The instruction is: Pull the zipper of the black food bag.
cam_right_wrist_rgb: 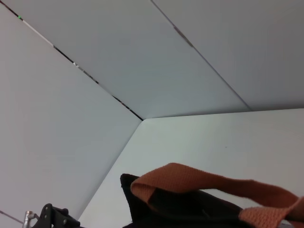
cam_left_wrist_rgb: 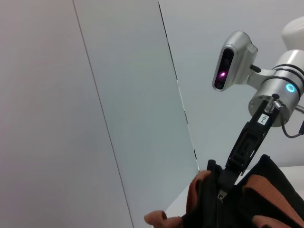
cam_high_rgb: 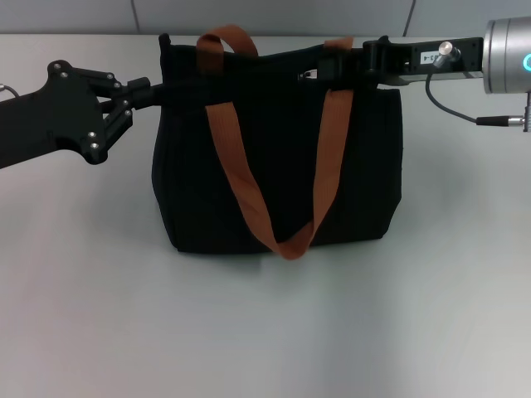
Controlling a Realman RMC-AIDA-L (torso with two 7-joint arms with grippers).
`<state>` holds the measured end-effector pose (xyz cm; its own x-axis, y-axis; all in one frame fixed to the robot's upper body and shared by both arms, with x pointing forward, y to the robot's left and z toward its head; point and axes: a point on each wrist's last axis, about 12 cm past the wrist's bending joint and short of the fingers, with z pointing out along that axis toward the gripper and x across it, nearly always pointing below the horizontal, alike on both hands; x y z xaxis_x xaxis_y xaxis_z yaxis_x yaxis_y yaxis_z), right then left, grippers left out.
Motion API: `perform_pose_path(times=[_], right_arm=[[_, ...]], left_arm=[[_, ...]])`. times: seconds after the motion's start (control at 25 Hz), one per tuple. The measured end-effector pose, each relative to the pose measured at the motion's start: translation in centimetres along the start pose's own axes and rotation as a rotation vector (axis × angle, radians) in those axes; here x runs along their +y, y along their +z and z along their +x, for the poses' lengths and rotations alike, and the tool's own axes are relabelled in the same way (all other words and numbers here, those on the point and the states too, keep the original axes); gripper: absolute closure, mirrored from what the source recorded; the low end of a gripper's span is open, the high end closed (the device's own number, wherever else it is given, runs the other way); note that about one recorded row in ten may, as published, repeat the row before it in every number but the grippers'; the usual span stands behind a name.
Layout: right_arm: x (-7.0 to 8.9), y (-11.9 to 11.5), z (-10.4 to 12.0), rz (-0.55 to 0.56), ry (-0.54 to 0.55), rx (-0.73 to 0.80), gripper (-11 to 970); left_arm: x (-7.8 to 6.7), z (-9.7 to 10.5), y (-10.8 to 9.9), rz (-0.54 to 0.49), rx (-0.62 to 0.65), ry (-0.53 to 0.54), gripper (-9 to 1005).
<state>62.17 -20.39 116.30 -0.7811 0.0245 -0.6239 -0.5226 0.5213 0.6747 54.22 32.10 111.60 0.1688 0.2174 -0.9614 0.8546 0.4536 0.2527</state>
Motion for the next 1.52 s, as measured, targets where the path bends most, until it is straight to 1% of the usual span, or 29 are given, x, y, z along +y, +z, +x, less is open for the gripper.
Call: perform_pose_path(times=[0.32,0.72,1.08,1.36,1.52], right_arm=[[0.2,-0.4,0.0,-0.005,0.000,0.002,947],[-0.7,-2.3,0.1,0.026,0.023,-0.046,946],[-1.0,-2.7,0.3,0.031,0.033,-0.051,945],[-1.0,-3.0,0.3,0.016,0.027,-0.062,944],[-0.9,-3.5,0.2,-0.007,0.006,-0.087,943]], left_arm=[[0.0,0.0,0.0,-0.002,0.001,0.001,960],[0.0,0.1,-0.2,-0.012,0.000,-0.001,955],[0.1,0.1,-0.2,-0.013,0.001,0.001,951],[0.1,0.1,-0.2,-0.013,0.000,0.005,947],[0.1,0.1,-0.2,-0.014,0.000,0.006,946]])
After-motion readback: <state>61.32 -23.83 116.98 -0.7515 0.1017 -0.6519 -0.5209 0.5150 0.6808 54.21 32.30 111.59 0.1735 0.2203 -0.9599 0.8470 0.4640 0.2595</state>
